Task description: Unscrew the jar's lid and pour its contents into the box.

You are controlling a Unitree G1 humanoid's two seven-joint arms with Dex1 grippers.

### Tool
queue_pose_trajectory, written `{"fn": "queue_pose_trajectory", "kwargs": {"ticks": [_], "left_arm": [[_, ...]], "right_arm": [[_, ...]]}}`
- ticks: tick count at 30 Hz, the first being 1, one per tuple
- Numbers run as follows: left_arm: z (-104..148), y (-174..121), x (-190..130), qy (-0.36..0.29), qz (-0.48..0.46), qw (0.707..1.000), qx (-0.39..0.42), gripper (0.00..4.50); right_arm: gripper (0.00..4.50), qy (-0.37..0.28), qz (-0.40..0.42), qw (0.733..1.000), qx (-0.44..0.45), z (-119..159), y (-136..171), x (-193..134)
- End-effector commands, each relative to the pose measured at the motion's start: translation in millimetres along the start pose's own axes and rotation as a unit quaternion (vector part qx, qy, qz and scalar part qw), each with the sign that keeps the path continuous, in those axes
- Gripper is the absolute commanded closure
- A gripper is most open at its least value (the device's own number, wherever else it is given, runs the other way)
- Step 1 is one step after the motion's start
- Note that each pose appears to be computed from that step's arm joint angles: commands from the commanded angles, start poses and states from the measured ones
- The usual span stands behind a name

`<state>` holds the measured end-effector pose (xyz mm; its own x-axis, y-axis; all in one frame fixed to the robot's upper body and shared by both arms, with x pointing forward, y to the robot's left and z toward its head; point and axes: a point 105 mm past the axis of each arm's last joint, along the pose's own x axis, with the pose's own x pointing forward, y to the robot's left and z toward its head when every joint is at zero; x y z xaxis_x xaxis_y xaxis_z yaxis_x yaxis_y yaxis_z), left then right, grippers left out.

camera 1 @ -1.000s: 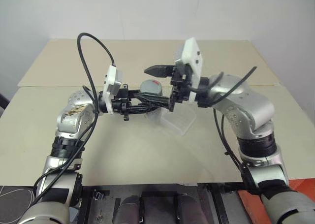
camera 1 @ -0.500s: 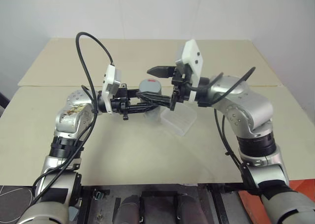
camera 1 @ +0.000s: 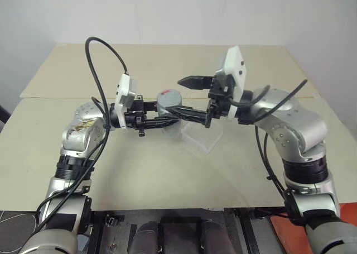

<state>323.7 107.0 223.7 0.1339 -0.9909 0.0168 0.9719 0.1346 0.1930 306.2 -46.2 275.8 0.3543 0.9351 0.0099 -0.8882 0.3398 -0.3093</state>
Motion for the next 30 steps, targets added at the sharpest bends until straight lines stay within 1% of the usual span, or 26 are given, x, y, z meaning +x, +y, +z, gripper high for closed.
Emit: {"fn": "queue_pose_trajectory", "kwargs": {"ticks": [1,6,13,17,21,30], "left_arm": [[15.9,-9.6,3.1,-0.014,-0.029,0.999,0.036,2.57],[16.5,-9.4,2.0,-0.014,-0.027,0.999,0.037,2.57],[13.7,-7.0,1.3,-0.012,-0.015,0.999,0.037,2.57],[11.7,-6.7,2.8,-0.011,-0.015,0.999,0.037,2.57],[11.7,-7.2,5.1,-0.012,-0.017,0.999,0.039,2.57],[12.9,-8.0,6.2,-0.011,-0.022,0.999,0.041,2.57]], "right_arm": [[0.06,-0.009,-0.056,0.998,-0.016,9.1,-20.2,-19.0],[0.06,-0.007,-0.048,0.999,-0.017,8.3,-17.4,-27.1],[0.06,-0.012,0.005,1.0,-0.022,10.9,-0.2,-31.4],[0.06,-0.026,0.026,0.999,-0.024,17.2,9.2,-21.5],[0.06,-0.033,0.031,0.999,-0.024,20.5,10.8,-8.6],[0.06,-0.036,0.049,0.998,-0.021,19.9,17.0,17.6]]}}
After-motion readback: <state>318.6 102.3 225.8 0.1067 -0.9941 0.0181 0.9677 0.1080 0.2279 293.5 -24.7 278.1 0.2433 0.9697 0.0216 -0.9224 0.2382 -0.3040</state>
